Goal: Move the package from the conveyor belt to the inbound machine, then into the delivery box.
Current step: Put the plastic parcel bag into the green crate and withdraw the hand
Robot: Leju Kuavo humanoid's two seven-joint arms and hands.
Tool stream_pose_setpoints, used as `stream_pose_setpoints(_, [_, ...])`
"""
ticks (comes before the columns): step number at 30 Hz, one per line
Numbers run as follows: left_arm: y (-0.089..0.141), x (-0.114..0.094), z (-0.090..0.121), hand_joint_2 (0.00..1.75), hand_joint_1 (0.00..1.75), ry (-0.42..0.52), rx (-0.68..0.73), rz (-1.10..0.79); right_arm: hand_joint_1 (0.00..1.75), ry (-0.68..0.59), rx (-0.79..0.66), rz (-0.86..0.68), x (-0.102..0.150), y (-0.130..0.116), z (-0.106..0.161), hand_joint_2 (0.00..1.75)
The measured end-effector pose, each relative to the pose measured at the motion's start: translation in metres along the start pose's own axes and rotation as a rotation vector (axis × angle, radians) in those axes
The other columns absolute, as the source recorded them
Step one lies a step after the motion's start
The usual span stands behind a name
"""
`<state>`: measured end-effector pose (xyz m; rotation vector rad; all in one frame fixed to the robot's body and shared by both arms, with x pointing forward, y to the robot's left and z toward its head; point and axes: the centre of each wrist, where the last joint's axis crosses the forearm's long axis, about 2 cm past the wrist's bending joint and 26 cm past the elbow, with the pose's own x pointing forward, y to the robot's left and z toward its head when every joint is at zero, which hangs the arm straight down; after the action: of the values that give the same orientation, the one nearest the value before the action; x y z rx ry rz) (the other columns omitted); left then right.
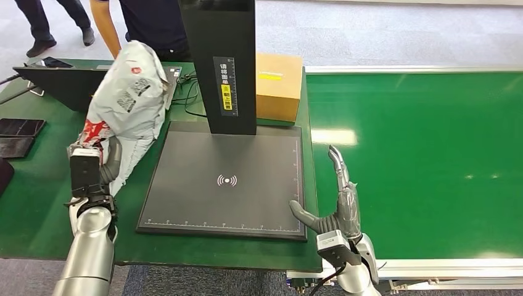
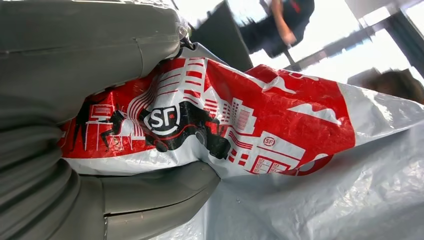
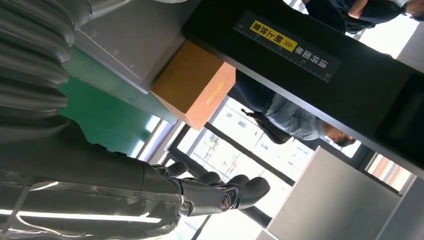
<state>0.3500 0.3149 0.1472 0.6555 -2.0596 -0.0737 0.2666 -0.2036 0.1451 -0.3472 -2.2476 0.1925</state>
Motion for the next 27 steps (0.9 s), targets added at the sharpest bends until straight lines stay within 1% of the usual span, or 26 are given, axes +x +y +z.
stream_pose_setpoints(4, [0.016,-0.012,0.003,1.75,1.75,0.028,0.140,-0.093,0.00,0.004,-0.006,0.003,0.000,0.000,0.000,1.75])
stream_pose_setpoints(10, [0.033,-0.024,0.006,1.75,1.75,0.026,0.304,-0.319,0.00,0.005,-0.020,0.010,-0.001,-0.001,0.001,1.75])
stream_pose_setpoints(14, [0.042,-0.032,0.005,1.75,1.75,0.015,0.308,-0.440,0.00,0.002,-0.031,0.012,-0.001,-0.001,0.001,1.75])
stream_pose_setpoints(17, [0.053,-0.038,0.002,1.75,1.75,-0.003,0.290,-0.544,0.00,0.003,-0.042,0.014,-0.001,-0.001,0.002,1.75])
stream_pose_setpoints(20, [0.065,-0.044,-0.001,1.75,1.75,-0.002,0.295,-0.627,0.00,0.006,-0.050,0.016,-0.001,-0.001,0.003,1.75])
stream_pose_setpoints(24, [0.081,-0.050,-0.003,1.75,1.75,0.034,0.308,-0.735,0.00,0.010,-0.056,0.020,-0.001,0.000,0.004,1.75])
stream_pose_setpoints(27, [0.094,-0.055,-0.002,1.75,1.75,0.086,0.316,-0.815,0.00,0.014,-0.056,0.018,-0.001,0.000,0.006,1.75])
